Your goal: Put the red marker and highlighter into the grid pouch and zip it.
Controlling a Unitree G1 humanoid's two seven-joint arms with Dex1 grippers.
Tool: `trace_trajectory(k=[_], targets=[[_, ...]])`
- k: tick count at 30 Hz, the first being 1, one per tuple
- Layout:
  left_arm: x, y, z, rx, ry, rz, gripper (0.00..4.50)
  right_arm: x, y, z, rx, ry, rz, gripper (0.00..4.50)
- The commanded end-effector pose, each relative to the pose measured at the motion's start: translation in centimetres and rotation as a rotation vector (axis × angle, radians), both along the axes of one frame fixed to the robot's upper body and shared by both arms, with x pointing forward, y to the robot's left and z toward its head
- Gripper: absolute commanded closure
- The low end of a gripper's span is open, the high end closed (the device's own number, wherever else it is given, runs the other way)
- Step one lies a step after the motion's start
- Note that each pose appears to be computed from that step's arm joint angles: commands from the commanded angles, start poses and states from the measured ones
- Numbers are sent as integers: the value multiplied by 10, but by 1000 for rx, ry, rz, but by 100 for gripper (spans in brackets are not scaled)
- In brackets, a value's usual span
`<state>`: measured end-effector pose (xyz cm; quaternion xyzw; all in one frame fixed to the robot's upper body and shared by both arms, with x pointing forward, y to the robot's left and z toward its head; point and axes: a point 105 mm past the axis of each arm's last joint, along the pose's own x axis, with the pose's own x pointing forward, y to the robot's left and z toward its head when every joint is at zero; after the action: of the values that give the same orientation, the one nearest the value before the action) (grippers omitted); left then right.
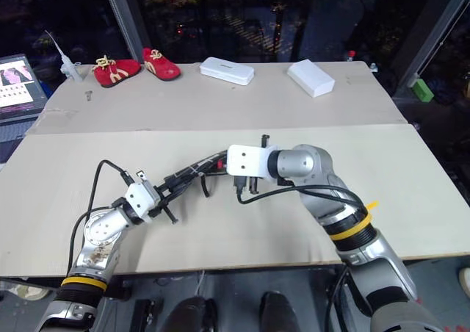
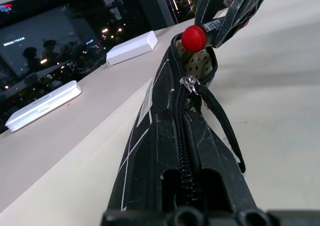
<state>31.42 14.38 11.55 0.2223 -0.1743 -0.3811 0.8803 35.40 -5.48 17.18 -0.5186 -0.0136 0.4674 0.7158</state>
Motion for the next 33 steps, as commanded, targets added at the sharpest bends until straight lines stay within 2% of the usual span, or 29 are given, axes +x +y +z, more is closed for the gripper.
trace_trajectory(k=[1,8,14,18,25,33], targets=[[-2,-1,9,-8,-37,-10,450,7,11,3,-60,-106,24,404],[-4,-1,10,-7,-38,-9,450,19,40,-5,-122,-209,69,404],[-3,-1,10,-6,-37,-12,450,-6,66,-32,-144,-204,276,404],[-3,-2,11,-6,-37,-14,450,-14,77,-39,-61,-184,349,404],[-2,-2,11,-5,-33,-18,450,-11,97,-5,178,-264,390,404],[-2,-3,10,-11,-28,-19,450,-13,93,9,262,-232,413,404]])
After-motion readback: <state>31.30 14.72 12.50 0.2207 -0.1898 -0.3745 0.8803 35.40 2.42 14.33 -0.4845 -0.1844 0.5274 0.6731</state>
